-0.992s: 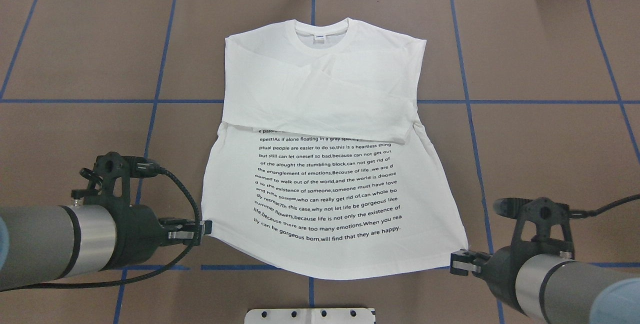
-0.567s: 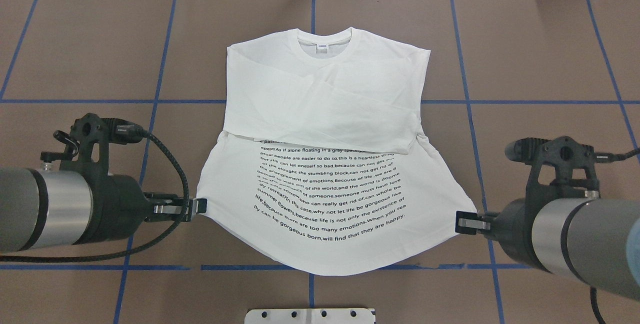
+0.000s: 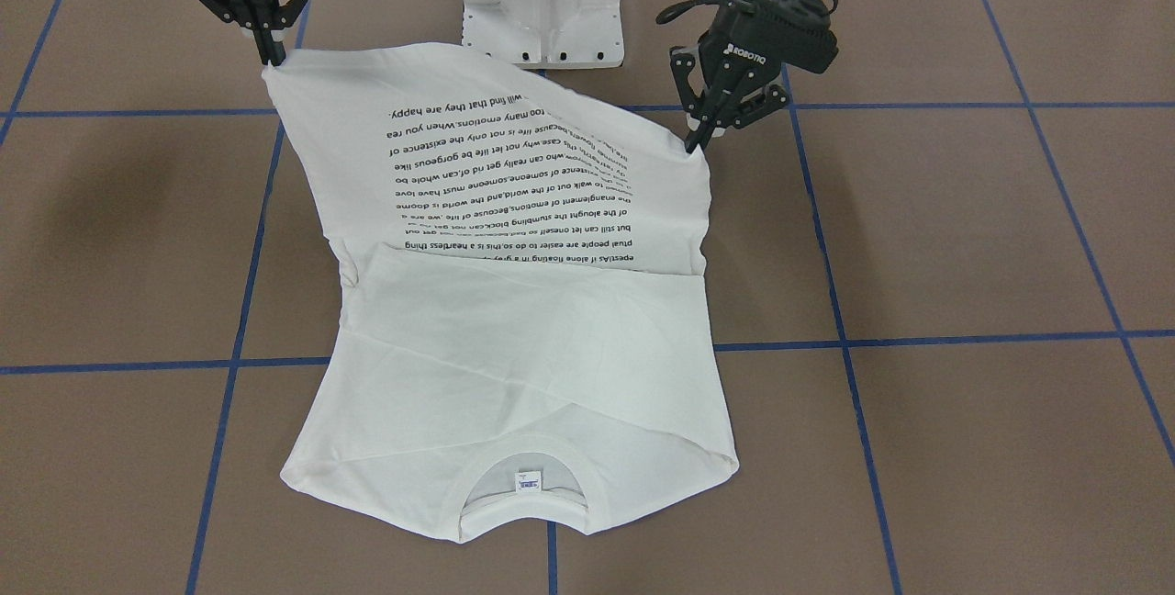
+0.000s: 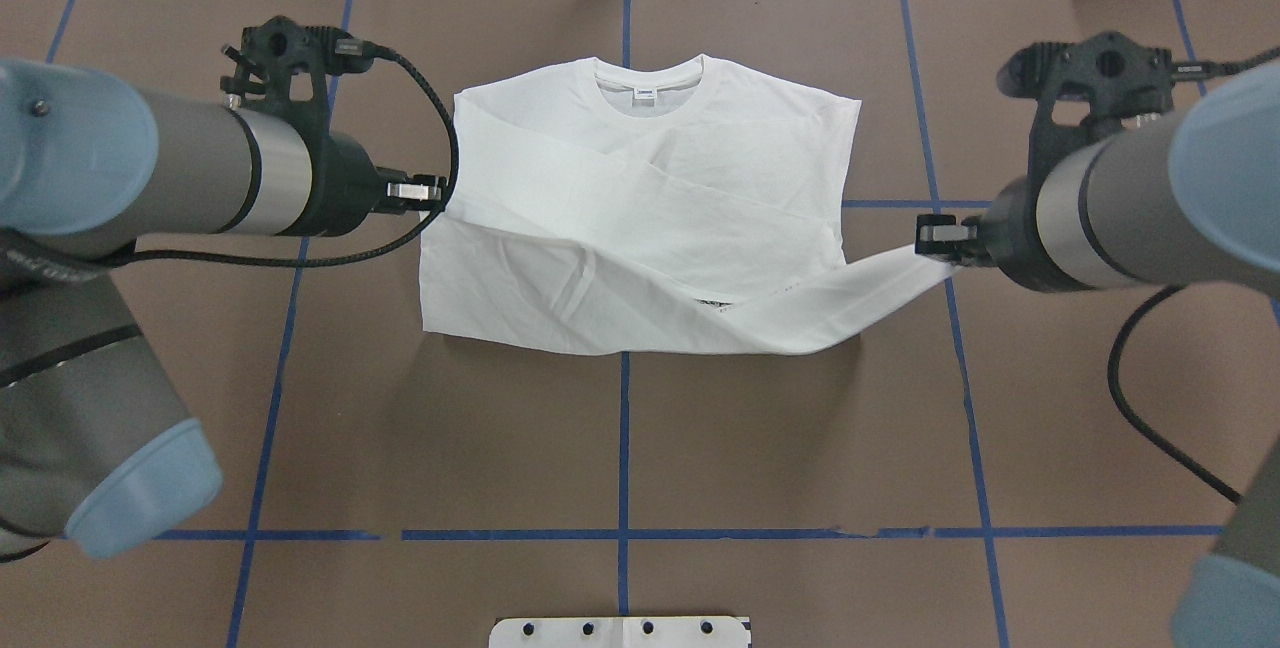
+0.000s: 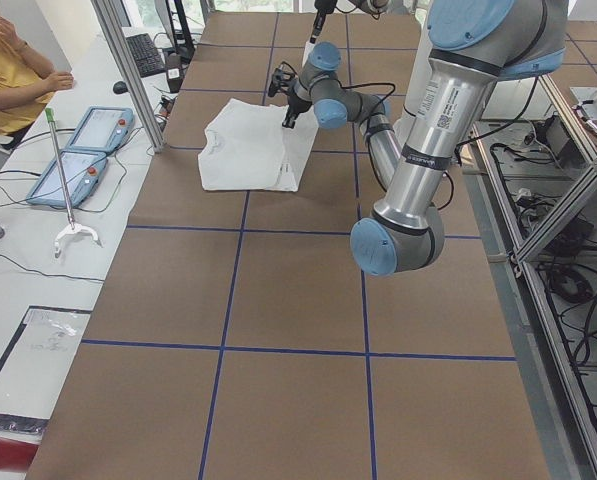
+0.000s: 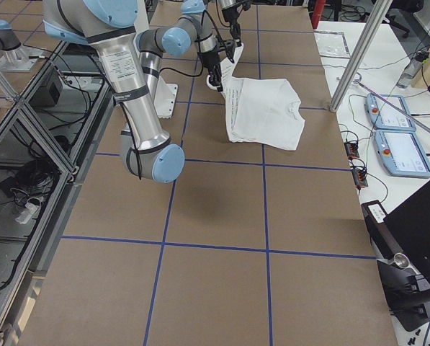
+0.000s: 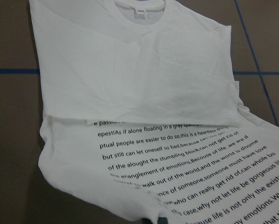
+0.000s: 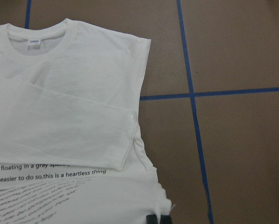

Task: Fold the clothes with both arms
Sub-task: 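Lift the hem with both grippers and fold it toward the collar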

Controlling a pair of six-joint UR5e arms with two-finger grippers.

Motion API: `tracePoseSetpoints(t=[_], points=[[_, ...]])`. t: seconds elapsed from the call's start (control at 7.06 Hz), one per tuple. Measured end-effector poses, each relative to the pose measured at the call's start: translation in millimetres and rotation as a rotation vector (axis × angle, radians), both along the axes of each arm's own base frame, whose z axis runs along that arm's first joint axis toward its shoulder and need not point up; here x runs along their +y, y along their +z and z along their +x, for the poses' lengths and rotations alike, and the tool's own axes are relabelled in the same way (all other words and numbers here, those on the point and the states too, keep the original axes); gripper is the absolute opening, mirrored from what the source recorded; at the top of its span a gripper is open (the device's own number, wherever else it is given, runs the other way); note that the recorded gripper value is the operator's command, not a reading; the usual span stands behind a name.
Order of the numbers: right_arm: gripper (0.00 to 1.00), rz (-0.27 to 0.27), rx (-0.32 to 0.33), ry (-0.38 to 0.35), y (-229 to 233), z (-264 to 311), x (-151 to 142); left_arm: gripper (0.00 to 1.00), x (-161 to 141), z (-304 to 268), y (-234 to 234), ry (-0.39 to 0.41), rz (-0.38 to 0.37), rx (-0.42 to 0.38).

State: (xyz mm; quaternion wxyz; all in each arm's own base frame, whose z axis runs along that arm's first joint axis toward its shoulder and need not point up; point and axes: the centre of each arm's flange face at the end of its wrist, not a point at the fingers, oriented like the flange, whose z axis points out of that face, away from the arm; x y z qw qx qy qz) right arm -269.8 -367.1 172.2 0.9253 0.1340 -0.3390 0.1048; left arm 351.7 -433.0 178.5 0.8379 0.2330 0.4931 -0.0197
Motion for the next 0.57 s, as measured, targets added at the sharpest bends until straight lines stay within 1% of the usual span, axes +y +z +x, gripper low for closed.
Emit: tracePoseSetpoints(t=[0.14, 0.28, 0.42, 0.57], points=[[0.0, 0.007, 0.014, 0.026, 7.1, -9.3, -46.4, 0.0, -33.4, 4.7, -0.7, -0.03, 0.004, -0.026], [0.0, 0.019, 0.015, 0.053, 23.4, -25.4, -95.2, 0.0, -64.9, 14.6, -1.8, -0.05, 0.001, -0.05], [0.0, 0.026, 0.016, 0.076, 38.3, -41.6, -135.9, 0.0, -93.0, 26.8, 3.4, -0.063, 0.004, -0.068], [0.0, 0.021, 0.024, 0.09, 45.7, -62.5, -172.3, 0.0, -121.6, 40.2, 18.2, -0.074, 0.011, -0.078]])
